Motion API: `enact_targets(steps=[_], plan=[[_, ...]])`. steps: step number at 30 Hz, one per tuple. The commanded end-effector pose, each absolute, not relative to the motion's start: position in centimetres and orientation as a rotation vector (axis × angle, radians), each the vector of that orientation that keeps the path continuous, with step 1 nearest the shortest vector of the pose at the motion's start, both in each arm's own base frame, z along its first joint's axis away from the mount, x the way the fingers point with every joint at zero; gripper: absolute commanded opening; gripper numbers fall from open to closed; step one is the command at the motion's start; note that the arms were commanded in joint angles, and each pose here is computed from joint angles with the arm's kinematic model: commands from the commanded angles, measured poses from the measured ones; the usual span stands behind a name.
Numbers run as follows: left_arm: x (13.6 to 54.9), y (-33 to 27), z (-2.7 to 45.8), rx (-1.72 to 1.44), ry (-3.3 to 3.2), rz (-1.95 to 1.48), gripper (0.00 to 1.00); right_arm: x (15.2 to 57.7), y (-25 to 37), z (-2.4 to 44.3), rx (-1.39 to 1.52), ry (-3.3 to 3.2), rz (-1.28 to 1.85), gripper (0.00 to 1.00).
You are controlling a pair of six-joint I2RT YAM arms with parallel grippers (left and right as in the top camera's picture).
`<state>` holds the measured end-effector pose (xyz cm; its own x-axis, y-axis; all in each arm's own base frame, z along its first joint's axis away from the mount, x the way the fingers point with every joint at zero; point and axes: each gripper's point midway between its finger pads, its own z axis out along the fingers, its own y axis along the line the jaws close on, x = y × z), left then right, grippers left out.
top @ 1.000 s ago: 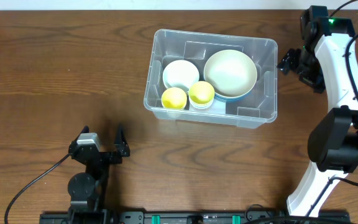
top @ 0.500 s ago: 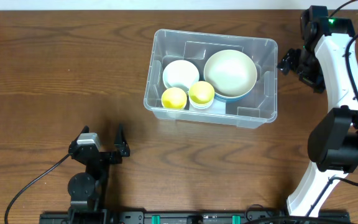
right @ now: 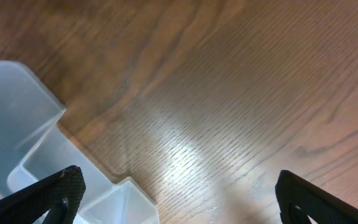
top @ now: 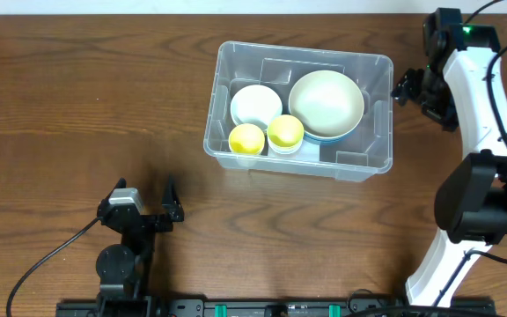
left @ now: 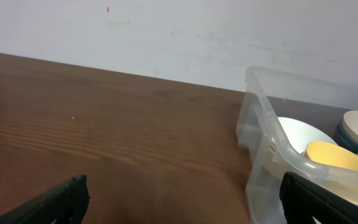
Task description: Pack container
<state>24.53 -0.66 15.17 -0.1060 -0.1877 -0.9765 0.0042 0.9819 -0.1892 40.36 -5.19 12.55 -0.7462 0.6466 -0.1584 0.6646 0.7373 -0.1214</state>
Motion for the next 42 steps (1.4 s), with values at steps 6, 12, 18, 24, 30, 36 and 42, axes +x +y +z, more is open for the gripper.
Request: enact_targets(steps=[6,12,18,24,30,36,42], plan=[[24.4,-0.2,13.7,-0.144,1.721,-0.125,0.98,40.2,1.6,17.1,0.829,2.786,-0.176,0.99],[24.4,-0.2,13.7,-0.144,1.722,-0.125,0.98,39.5,6.2,18.2,0.661,2.799,-0.135,0.99],[24.4,-0.2,13.7,-0.144,1.721,-0.125,0.98,38.6,8.7,18.3,0.491,2.836,-0.148,0.99],[24.4,-0.2,13.7,-0.144,1.722,-0.125,0.98,38.4,8.2,19.6,0.492,2.782,-0.131,0.99],[24.4,-0.2,13.7,-0.144,1.722,-0.125,0.98,39.2,6.9,20.2,0.507,2.561,-0.018,0.99],[24.4,-0.2,13.7,-0.144,1.722,-0.125,0.98,38.2,6.8,19.6,0.393,2.352,0.104,0.99],[24.4,-0.2,13.7,-0.144,1.722,-0.125,0.98,35.7,6.2,19.4,0.271,2.145,0.148,0.99]])
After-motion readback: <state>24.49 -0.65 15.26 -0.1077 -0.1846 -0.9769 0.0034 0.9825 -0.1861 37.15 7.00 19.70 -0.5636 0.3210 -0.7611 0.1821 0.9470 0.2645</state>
